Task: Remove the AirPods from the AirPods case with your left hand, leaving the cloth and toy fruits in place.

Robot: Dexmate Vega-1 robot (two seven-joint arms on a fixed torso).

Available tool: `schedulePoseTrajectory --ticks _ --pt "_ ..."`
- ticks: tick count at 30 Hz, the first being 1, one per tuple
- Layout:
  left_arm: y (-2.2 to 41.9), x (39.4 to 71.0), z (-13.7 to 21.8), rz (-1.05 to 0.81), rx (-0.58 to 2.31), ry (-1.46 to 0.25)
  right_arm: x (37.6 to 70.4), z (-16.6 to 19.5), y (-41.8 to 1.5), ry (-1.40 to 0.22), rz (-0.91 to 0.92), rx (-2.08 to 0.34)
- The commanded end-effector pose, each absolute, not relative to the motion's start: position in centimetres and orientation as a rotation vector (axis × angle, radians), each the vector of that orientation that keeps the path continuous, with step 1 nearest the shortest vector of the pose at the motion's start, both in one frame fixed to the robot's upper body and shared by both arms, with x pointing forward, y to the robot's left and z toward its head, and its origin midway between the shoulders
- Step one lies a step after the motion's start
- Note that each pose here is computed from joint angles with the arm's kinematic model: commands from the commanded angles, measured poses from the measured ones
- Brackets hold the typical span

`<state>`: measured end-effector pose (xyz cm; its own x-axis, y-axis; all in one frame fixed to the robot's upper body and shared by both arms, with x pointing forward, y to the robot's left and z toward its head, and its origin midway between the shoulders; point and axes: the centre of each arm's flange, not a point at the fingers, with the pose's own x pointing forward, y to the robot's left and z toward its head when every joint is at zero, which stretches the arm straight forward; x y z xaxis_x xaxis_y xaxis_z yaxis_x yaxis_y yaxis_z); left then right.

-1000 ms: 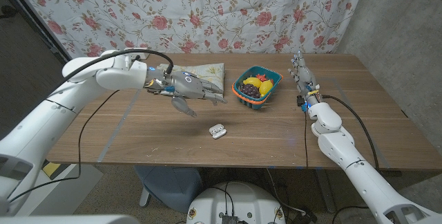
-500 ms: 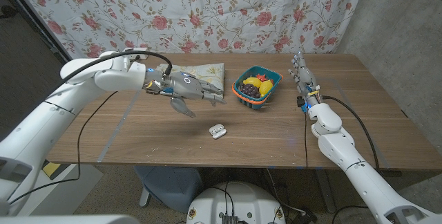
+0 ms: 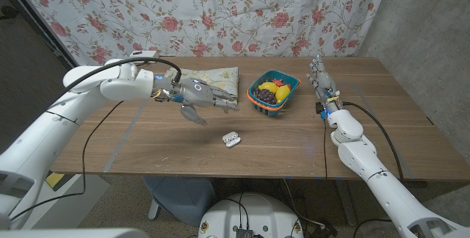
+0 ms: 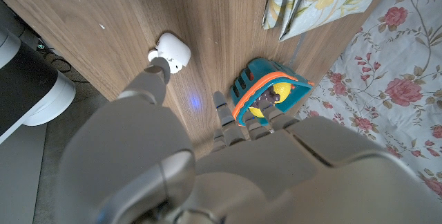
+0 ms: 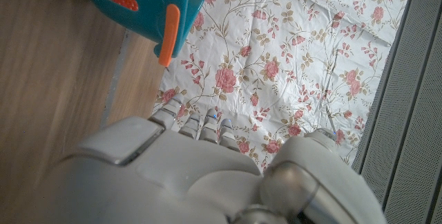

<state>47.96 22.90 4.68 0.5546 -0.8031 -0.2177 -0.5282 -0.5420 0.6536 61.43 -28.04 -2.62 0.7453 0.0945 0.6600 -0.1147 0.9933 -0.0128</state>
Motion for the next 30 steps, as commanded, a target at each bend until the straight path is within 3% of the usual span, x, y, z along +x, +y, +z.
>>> schedulePoseTrajectory --ticks 1,13,30 --pt "23.0 48.0 3.9 -0.705 2.253 -1.065 61.6 -2.7 -27.8 -0.721 0.115 0.032" --pt "23.2 48.0 3.5 -0.660 2.276 -1.110 61.5 -2.6 -27.8 -0.721 0.112 0.030" --pt "22.4 48.6 2.6 -0.645 2.308 -1.049 61.7 -3.0 -27.6 -0.716 0.109 0.037"
